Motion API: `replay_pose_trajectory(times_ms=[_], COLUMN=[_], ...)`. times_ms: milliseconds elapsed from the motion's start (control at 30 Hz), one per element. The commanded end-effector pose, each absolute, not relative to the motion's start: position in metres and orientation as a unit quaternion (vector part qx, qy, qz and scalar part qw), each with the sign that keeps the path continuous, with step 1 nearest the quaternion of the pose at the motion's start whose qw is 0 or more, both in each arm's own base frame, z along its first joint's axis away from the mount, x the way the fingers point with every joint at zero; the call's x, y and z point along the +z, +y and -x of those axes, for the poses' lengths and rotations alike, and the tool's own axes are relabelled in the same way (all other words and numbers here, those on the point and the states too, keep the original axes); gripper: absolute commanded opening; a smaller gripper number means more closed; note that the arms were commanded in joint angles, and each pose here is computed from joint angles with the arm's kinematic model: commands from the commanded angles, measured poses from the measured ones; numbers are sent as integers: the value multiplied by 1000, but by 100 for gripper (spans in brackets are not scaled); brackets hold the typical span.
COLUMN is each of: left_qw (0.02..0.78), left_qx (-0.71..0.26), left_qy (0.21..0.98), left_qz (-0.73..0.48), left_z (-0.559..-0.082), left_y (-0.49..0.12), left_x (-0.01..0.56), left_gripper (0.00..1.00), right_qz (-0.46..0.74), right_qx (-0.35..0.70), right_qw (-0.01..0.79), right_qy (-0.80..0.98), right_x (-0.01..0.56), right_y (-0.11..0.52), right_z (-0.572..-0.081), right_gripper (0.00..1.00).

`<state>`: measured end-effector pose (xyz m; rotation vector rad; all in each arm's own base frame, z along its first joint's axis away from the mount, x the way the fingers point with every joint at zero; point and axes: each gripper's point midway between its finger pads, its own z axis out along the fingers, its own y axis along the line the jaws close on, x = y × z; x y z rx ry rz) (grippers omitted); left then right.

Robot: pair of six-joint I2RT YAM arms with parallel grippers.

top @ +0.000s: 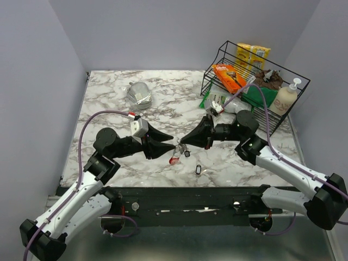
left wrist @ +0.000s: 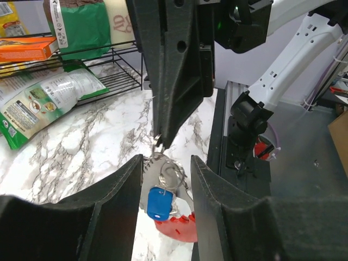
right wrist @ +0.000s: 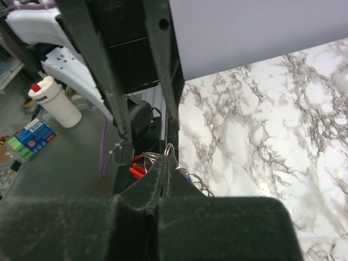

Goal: Put the keys on the keyring

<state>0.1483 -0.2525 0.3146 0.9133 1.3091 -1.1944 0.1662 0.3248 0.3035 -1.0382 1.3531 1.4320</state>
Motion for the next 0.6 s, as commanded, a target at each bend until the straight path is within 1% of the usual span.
replay_pose_trajectory(times_ms=[0, 133, 200, 333, 467, 567], left_qw=[567, 582, 584, 553, 527, 517], left_qx=[-520, -532, -537, -550, -567, -581], left_qy=[512, 480, 471, 473, 472, 464], left_qz=[-381, -385, -386, -410, -421, -424], left_z=[-145, -139, -138, -135, -132, -127], left_y=[-255, -255, -256, -263, -268, -269], left_x=[331, 338, 341, 334, 333, 335], left_gripper=[47, 44, 41, 36, 25, 22], right_qz=[418, 441, 443, 454, 454, 452], right_qx=[594, 603, 605, 614, 618, 617], right_qw=[497, 489, 484, 476, 473, 477], right_qy=[475, 450, 450, 435, 434, 433], right_x=[341, 345, 346, 350, 352, 353], right_y=[317, 313, 313, 311, 311, 311], right_z=[-154, -141, -139, -130, -129, -129], right_gripper=[1, 1, 1, 1, 1, 1])
